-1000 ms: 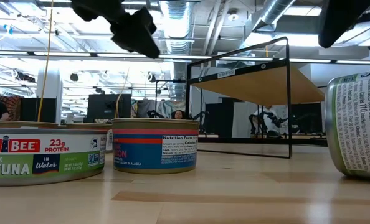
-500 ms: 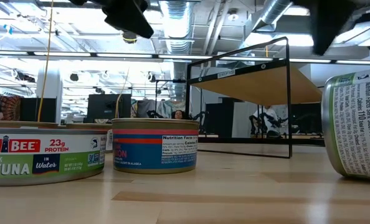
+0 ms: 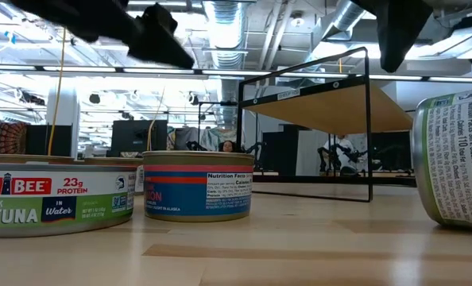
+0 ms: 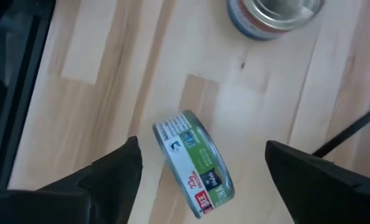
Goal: Stack canned seafood by type on shelf
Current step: Put the green tuna can on the shelf
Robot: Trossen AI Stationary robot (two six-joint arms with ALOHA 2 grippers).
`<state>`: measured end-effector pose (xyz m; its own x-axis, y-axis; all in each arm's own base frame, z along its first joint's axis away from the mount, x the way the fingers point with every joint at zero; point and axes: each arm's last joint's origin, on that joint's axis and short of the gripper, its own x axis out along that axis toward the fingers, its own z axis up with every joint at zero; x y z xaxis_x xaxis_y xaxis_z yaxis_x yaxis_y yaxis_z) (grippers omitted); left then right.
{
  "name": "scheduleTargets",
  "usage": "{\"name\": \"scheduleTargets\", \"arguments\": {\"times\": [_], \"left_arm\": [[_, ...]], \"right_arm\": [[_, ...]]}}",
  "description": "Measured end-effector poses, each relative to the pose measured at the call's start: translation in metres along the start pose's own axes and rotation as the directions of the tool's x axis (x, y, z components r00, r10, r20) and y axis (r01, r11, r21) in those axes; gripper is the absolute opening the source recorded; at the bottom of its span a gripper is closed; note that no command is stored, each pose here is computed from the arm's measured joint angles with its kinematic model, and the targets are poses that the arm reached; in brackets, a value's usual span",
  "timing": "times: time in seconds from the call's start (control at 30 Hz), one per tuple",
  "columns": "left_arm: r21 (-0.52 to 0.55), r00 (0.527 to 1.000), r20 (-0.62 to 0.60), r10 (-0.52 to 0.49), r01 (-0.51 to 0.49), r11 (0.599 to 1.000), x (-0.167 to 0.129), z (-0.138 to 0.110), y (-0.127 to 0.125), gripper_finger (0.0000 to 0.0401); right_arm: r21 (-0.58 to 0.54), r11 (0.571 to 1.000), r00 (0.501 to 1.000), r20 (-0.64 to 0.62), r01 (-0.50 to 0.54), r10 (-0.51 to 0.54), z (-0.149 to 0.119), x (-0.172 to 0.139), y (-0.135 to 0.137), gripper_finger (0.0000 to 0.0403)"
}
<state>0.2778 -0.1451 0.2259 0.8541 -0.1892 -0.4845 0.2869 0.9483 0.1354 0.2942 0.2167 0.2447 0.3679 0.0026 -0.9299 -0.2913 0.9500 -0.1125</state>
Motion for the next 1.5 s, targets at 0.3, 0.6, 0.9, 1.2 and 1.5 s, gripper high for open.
{"name": "scheduleTargets", "arguments": {"times": [0.3,0.6,0.9,1.2,1.5], "left_arm": [[-0.017,0.995,0.099,0.017,-0.016,1.0,-0.007,-0.011,-0.002,0.0293],[-0.038,0.995,0.093,0.048,-0.045,0.998,-0.006,-0.02,-0.001,0.0293],[-0.033,0.995,0.086,0.044,-0.041,0.999,-0.006,-0.02,-0.001,0.0293],[-0.026,0.995,0.077,0.061,-0.059,0.998,-0.006,-0.021,-0.001,0.0293],[-0.046,0.997,0.066,0.039,-0.036,0.998,-0.006,-0.017,-0.001,0.0293]], "right_arm": [[-0.209,0.978,1.0,-0.025,0.011,-0.016,-0.01,0.013,0.002,0.0341],[-0.237,0.971,0.999,-0.03,0.011,-0.019,-0.013,0.018,0.002,0.0312],[-0.242,0.97,0.999,-0.048,0.011,-0.023,-0.025,0.033,0.003,0.0311],[-0.256,0.967,0.996,-0.078,0.012,-0.033,-0.035,0.043,0.002,0.0269],[-0.252,0.968,0.996,-0.086,-0.016,-0.006,-0.034,0.04,0.003,0.0159]]}}
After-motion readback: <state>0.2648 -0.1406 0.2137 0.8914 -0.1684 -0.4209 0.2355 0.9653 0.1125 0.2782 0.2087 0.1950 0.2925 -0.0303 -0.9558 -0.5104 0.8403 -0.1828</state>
